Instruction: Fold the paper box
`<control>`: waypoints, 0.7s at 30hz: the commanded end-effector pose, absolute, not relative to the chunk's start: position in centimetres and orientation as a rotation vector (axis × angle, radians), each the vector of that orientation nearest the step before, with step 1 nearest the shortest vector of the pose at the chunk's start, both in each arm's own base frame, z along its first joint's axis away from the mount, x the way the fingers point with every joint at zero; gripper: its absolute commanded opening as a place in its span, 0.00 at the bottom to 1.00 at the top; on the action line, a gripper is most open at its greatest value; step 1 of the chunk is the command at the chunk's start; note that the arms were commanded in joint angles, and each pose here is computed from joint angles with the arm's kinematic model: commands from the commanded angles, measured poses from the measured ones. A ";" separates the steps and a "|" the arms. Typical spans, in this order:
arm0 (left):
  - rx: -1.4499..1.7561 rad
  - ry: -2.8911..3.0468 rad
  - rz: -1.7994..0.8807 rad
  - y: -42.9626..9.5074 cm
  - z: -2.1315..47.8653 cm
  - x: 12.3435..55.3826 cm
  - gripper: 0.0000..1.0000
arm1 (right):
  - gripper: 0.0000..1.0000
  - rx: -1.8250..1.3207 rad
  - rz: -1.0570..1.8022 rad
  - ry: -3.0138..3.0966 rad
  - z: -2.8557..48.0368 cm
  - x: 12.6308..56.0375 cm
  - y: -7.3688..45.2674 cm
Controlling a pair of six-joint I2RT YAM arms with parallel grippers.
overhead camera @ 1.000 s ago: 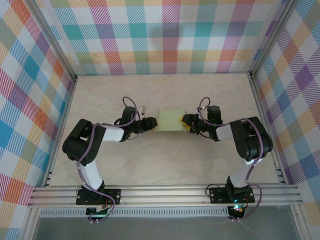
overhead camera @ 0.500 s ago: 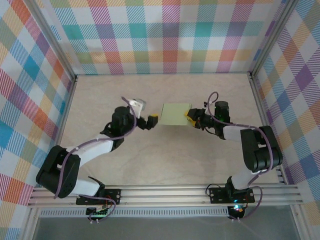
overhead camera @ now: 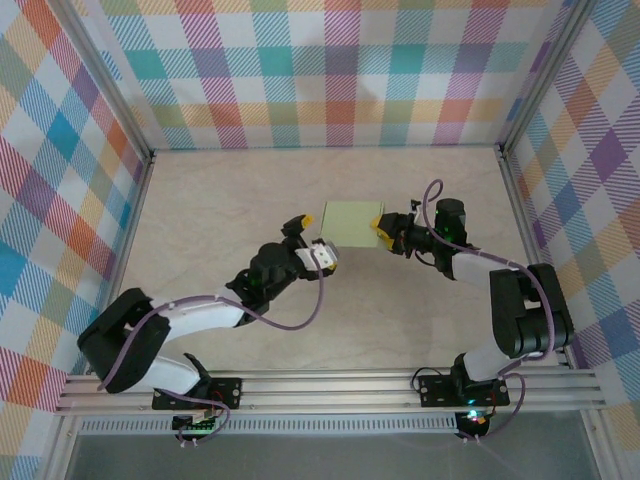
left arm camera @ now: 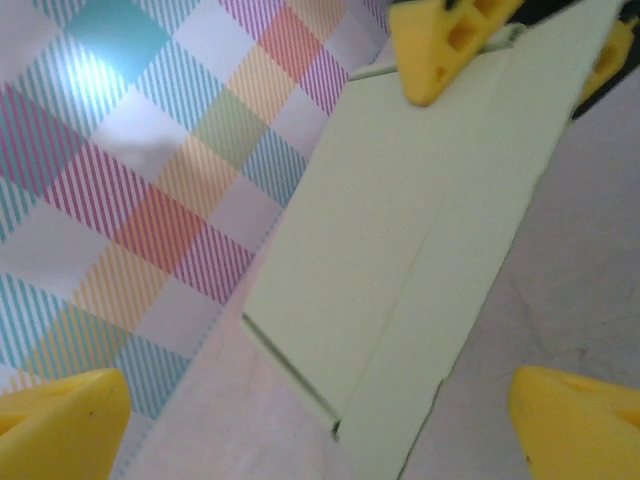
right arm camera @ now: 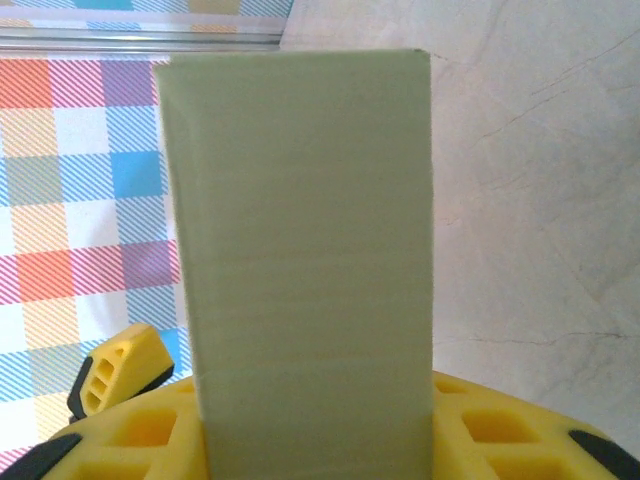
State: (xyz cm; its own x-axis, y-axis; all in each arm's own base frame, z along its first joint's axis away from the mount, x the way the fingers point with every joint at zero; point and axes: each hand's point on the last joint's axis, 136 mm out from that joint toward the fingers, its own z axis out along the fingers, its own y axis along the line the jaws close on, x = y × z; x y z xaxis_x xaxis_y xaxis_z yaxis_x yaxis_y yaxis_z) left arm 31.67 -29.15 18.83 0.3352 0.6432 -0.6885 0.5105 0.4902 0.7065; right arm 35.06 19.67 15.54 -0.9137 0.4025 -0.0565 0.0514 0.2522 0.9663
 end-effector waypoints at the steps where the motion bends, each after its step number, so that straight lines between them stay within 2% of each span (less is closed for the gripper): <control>1: 1.156 1.161 0.332 -29.5 19.2 32.2 0.96 | 0.39 0.380 1.772 2.193 17.6 34.8 19.9; 10: 1.112 1.065 0.546 -30.0 19.0 33.9 0.91 | 0.39 0.368 1.784 2.187 18.5 33.9 19.8; 21: 1.071 1.056 0.554 -30.1 19.6 34.1 0.67 | 0.39 0.383 1.796 2.192 18.2 33.4 19.8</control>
